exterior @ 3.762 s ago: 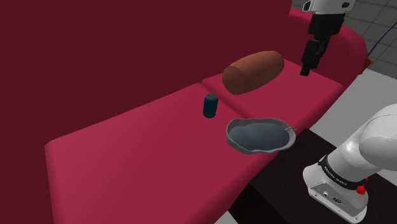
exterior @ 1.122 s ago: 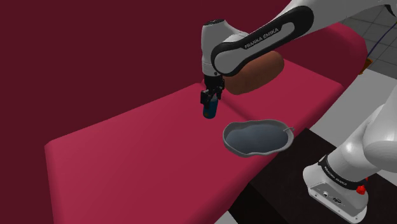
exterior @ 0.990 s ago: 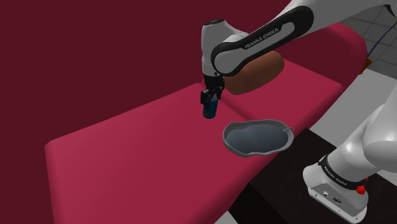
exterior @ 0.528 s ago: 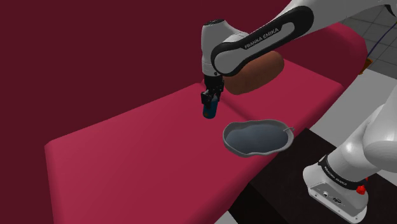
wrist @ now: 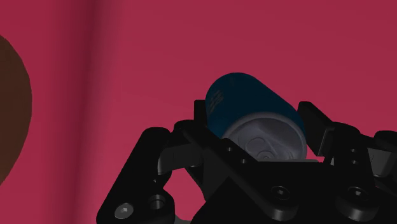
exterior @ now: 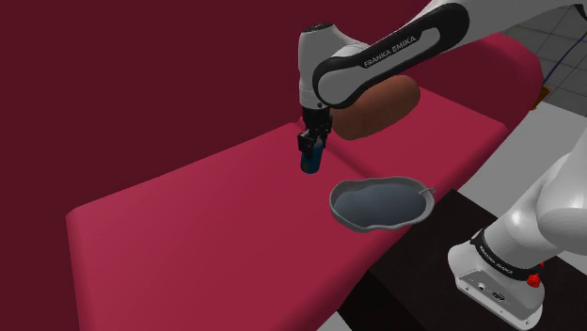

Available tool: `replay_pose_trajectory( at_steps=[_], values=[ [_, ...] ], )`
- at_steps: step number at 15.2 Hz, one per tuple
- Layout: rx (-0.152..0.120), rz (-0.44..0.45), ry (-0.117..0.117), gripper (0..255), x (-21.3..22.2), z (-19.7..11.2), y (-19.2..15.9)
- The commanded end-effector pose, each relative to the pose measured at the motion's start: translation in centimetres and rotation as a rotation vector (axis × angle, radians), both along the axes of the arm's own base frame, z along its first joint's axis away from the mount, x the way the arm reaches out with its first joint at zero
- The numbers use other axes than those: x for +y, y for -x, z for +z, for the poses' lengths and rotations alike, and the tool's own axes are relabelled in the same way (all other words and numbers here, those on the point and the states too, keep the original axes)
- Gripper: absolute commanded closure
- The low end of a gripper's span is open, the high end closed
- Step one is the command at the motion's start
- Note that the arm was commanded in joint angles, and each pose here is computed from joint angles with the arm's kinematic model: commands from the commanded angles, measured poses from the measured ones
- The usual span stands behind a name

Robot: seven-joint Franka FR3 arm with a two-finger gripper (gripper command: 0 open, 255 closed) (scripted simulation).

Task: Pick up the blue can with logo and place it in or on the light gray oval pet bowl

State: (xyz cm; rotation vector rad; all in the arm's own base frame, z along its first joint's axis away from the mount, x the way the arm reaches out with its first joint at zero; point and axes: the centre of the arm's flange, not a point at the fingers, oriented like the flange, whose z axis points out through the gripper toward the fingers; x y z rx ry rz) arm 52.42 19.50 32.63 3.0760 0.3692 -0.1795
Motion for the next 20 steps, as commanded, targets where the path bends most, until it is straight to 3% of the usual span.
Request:
replay_pose_trajectory(
  at_steps=[1, 20],
  values=[
    [0.0, 0.0, 0.0, 255, 0.0, 1.1, -0.1],
    [0.0, 0.0, 0.0, 255, 0.0, 11.1, -0.1]
  ],
)
